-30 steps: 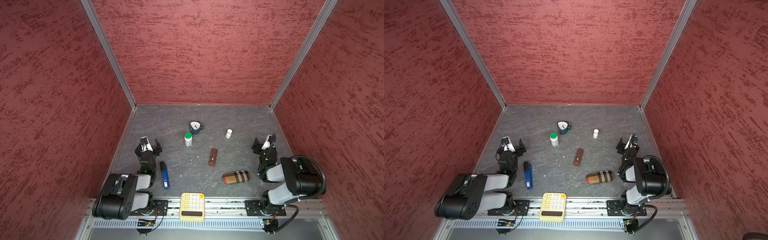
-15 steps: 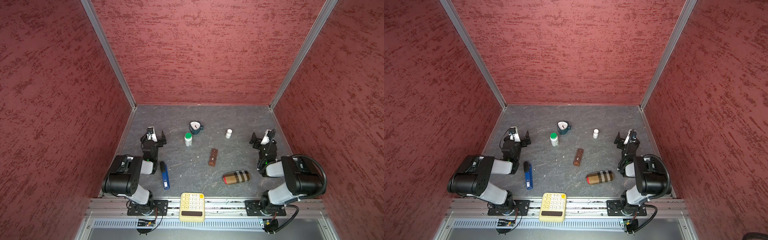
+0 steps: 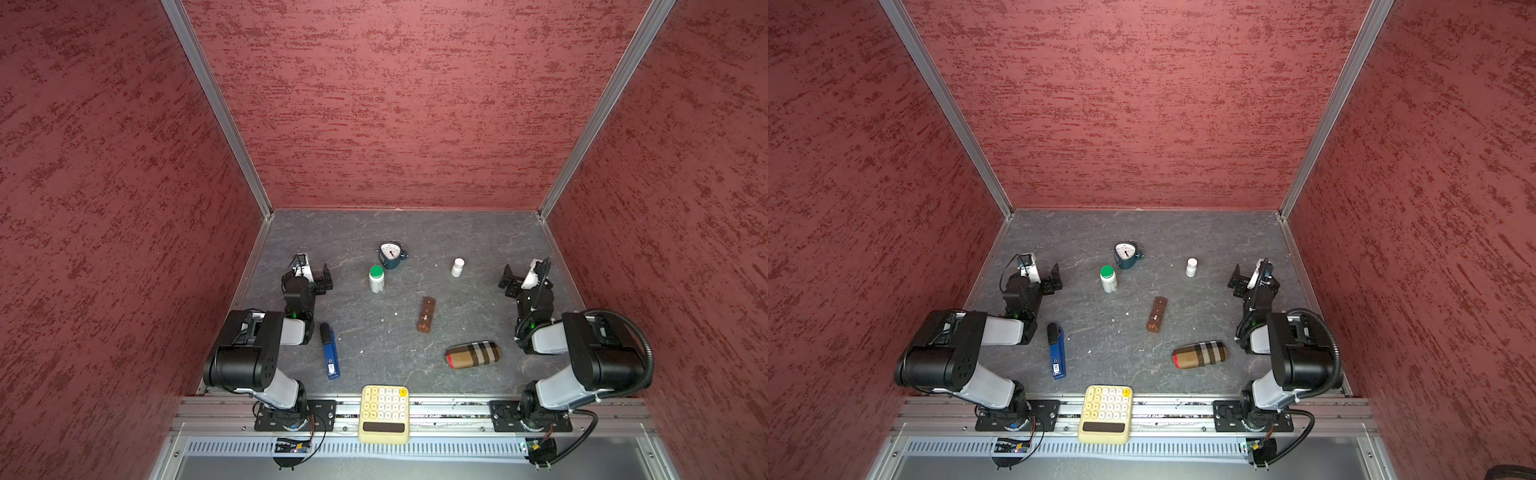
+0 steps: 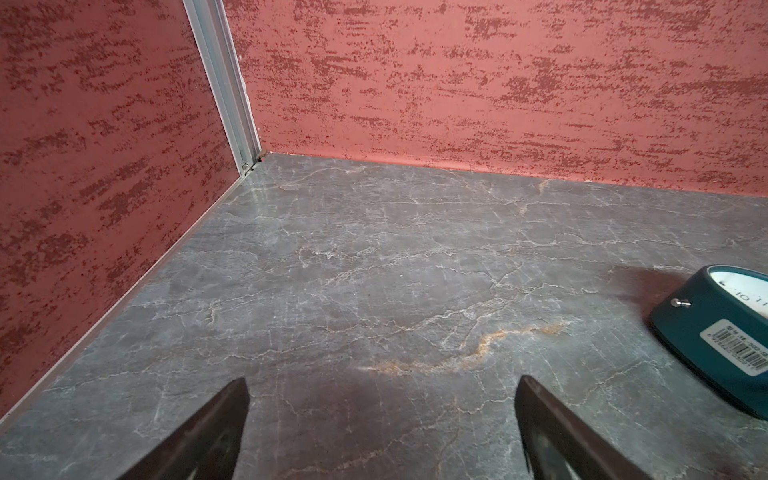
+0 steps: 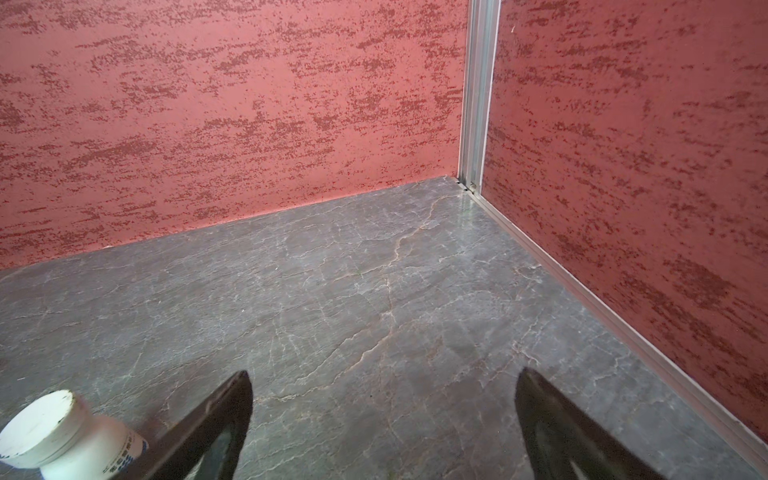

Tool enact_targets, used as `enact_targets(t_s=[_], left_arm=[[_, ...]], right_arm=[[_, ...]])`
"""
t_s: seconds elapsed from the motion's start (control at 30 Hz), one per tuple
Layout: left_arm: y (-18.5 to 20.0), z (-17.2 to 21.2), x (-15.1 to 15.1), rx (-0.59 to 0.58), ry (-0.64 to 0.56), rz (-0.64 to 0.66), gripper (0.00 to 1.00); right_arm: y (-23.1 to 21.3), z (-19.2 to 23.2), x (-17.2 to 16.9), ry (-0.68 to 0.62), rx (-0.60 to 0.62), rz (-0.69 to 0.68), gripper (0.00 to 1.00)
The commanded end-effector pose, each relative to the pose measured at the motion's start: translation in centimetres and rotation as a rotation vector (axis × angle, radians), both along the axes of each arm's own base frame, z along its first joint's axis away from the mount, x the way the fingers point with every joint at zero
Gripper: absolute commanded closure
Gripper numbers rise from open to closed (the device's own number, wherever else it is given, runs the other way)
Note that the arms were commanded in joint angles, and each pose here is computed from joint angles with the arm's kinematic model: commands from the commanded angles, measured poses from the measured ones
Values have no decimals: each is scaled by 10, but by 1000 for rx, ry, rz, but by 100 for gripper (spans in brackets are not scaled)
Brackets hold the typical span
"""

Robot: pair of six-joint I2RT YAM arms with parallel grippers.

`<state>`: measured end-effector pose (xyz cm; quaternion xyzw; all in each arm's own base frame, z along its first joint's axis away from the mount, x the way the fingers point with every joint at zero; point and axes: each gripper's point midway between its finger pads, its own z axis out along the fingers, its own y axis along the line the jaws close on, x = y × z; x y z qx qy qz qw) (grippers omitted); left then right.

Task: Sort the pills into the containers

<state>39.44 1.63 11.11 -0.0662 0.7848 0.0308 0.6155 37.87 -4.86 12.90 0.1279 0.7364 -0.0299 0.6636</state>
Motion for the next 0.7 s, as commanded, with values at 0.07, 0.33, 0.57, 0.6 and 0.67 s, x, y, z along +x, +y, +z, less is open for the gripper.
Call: enact_targets(t_s=[0.07,0.33,0.57,0.6,0.67], left_arm=[[0,5,3,-12,-11,-4,1],[0,5,3,-13,-11,-5,1],[1,5,4,-16,-11,-5,1],[1,5,4,-15,-10,-6,1],[0,4,4,-15,-8,-8,0]], right_arm=[[1,7,3,-18,-29,3,1],[1,7,3,-18,-30,1,1],[2,7,4,-15,-37,-2,1],[1,7,4,-15,-37,-4,1],[1,7,3,-15,-37,-4,1]])
